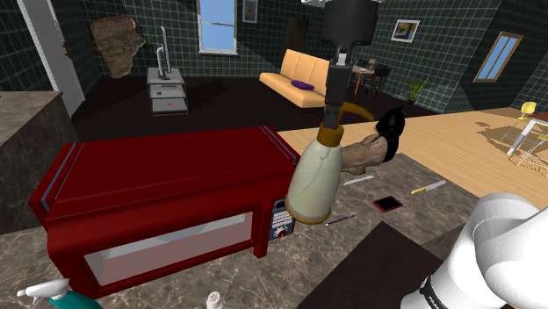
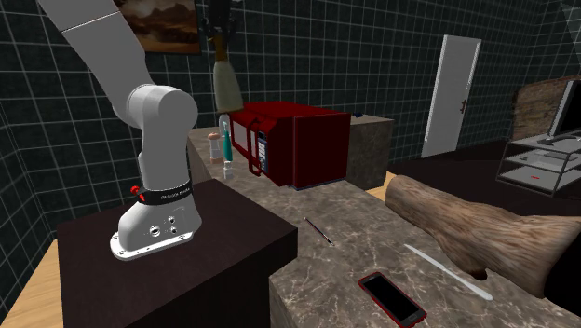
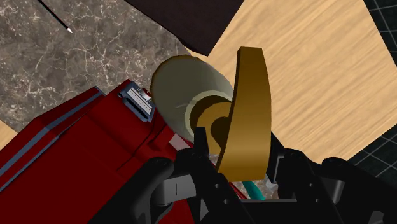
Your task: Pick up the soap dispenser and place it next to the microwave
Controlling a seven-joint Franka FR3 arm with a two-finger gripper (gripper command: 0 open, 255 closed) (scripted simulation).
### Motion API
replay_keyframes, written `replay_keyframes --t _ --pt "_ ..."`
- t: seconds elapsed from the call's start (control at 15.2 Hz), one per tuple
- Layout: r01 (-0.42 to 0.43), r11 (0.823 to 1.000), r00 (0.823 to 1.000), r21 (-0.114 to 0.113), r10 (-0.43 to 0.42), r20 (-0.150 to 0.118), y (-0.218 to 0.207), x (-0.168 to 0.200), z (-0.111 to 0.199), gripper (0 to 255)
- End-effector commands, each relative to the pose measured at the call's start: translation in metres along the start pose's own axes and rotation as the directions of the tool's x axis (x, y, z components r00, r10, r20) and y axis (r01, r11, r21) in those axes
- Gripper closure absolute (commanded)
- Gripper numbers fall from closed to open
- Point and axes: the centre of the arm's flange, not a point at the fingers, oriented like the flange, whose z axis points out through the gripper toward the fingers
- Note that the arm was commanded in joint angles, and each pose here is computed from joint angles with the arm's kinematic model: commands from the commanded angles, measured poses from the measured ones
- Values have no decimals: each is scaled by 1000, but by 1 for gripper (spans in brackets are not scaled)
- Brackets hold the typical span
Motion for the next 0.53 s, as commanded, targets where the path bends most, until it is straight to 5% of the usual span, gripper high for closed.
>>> replay_keyframes --t 0.0,0.46 --pt "0 1000 1000 0 0 -1 2 1 11 255" --pt "0 1000 1000 0 0 -1 4 3 48 255"
